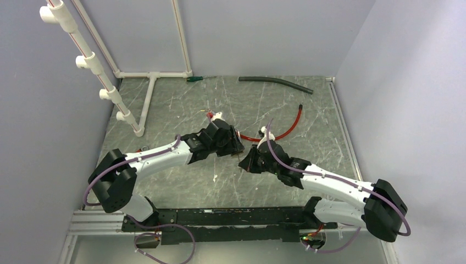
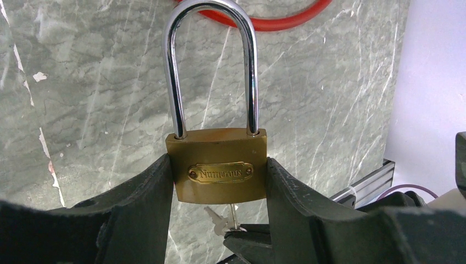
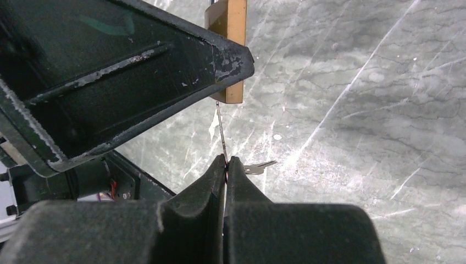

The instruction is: Unlock with the key

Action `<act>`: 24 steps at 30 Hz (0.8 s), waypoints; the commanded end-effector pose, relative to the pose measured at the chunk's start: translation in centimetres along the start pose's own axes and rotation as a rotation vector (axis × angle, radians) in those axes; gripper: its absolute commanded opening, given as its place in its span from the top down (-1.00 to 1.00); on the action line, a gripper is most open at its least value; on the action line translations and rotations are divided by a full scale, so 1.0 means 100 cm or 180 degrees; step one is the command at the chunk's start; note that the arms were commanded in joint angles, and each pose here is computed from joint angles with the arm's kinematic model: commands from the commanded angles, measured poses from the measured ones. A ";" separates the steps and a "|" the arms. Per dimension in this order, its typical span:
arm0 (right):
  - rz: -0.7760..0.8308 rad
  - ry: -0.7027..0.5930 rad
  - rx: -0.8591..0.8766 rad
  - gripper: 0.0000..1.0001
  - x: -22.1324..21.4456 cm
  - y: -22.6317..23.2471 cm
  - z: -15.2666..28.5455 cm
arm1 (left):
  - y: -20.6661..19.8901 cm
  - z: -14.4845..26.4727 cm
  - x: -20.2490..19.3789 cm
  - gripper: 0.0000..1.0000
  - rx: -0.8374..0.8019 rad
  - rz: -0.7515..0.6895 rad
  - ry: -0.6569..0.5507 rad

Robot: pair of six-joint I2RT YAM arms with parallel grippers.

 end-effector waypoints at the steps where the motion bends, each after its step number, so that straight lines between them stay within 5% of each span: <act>1: -0.0010 -0.0042 0.0129 1.00 0.011 0.016 0.000 | -0.026 0.007 0.024 1.00 -0.0358 0.0068 -0.0282; 24: -0.0025 -0.0106 0.0124 1.00 0.024 0.016 -0.008 | -0.026 0.002 0.018 1.00 -0.0454 0.0084 -0.0192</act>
Point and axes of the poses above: each gripper's point midway between its finger pads, its own z axis back along the fingers, its own y axis along the line the jaws close on, x = y × z, the point moved 9 cm from there along z, back along the fingers, and after that the axes turned 9 degrees about -z, right-handed, at the moved point
